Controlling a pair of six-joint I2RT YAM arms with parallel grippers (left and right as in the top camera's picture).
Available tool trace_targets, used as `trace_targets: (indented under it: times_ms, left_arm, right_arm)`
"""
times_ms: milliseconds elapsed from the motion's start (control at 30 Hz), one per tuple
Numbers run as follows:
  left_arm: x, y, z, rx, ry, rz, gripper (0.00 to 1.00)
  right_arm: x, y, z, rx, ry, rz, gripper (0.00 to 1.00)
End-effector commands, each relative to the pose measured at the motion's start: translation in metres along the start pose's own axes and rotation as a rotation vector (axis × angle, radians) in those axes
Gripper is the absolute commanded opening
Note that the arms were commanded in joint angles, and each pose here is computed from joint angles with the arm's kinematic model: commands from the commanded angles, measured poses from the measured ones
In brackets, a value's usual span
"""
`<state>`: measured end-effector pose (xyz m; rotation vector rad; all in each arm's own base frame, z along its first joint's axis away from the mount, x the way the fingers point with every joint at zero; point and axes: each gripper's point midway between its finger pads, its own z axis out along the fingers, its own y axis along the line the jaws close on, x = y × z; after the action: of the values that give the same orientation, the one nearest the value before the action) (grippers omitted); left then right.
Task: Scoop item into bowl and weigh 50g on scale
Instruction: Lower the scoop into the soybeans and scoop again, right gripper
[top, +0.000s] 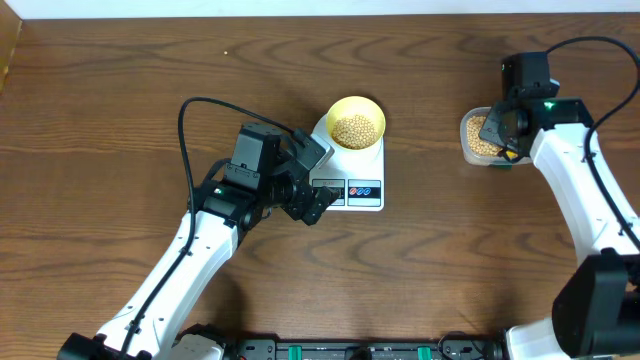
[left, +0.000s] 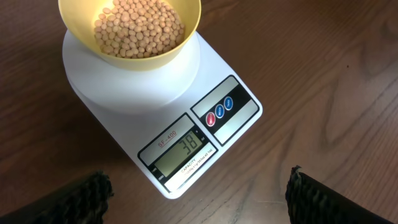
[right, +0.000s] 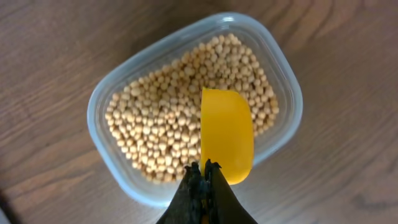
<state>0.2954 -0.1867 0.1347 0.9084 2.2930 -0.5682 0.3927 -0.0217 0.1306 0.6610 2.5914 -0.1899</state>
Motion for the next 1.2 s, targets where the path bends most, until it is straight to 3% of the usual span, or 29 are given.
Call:
trace_targets:
  times_ms: [0, 700, 1167]
  left_arm:
    - [0.005, -0.001, 0.003, 0.013, 0.012, 0.006, 0.92]
    - [0.005, -0.001, 0.003, 0.013, 0.012, 0.006, 0.92]
    - [0.005, -0.001, 0.003, 0.014, 0.011, 0.006, 0.92]
  right_arm:
    - [-0.01, -0.005, 0.003, 0.028, -0.036, -0.028, 0.01]
    - [0.007, -0.014, 0.03, 0.075, 0.057, -0.039, 0.01]
    - [0.015, 0.013, 0.036, -0.074, 0.118, -0.021, 0.01]
